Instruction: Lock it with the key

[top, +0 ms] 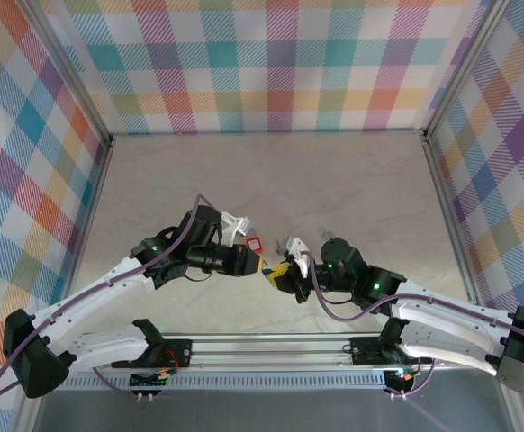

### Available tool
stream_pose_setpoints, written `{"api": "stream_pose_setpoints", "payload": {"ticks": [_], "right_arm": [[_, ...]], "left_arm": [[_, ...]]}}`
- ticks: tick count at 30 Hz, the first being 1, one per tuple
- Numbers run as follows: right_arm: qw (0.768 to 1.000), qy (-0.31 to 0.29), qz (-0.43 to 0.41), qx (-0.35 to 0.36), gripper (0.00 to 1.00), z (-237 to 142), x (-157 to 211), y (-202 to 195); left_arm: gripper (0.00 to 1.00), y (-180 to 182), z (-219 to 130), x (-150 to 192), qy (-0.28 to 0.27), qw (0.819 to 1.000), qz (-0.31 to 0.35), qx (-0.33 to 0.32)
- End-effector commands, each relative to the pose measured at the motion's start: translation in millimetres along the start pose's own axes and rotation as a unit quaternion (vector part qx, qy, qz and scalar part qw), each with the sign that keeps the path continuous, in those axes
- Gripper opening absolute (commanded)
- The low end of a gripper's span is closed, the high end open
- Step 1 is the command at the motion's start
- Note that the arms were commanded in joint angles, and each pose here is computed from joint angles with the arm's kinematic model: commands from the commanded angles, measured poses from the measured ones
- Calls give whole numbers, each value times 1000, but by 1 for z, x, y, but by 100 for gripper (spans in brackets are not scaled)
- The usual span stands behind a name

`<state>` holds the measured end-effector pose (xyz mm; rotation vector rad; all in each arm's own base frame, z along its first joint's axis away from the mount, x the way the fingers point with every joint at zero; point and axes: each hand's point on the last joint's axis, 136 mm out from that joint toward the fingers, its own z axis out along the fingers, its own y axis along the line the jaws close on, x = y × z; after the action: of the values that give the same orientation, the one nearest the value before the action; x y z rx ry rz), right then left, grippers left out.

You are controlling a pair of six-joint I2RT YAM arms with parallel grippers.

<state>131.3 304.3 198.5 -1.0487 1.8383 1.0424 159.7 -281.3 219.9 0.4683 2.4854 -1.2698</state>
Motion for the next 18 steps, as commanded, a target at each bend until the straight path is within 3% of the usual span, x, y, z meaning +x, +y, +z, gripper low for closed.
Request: {"api": "stream_pose_setpoints", "payload": {"ticks": [1, 7, 18], "right_arm": [[999, -29, -18, 1, 0, -5, -22, 2], [999, -33, -15, -11, 0, -6, -22, 6], [994, -52, 5, -91, 0, -20, -27, 26]], "left_arm": [[7, -11, -6, 3, 9, 999, 18, 24], [0, -22, -9, 6, 3, 997, 52, 62], [0, -49, -22, 26, 15, 981, 116, 157]]}}
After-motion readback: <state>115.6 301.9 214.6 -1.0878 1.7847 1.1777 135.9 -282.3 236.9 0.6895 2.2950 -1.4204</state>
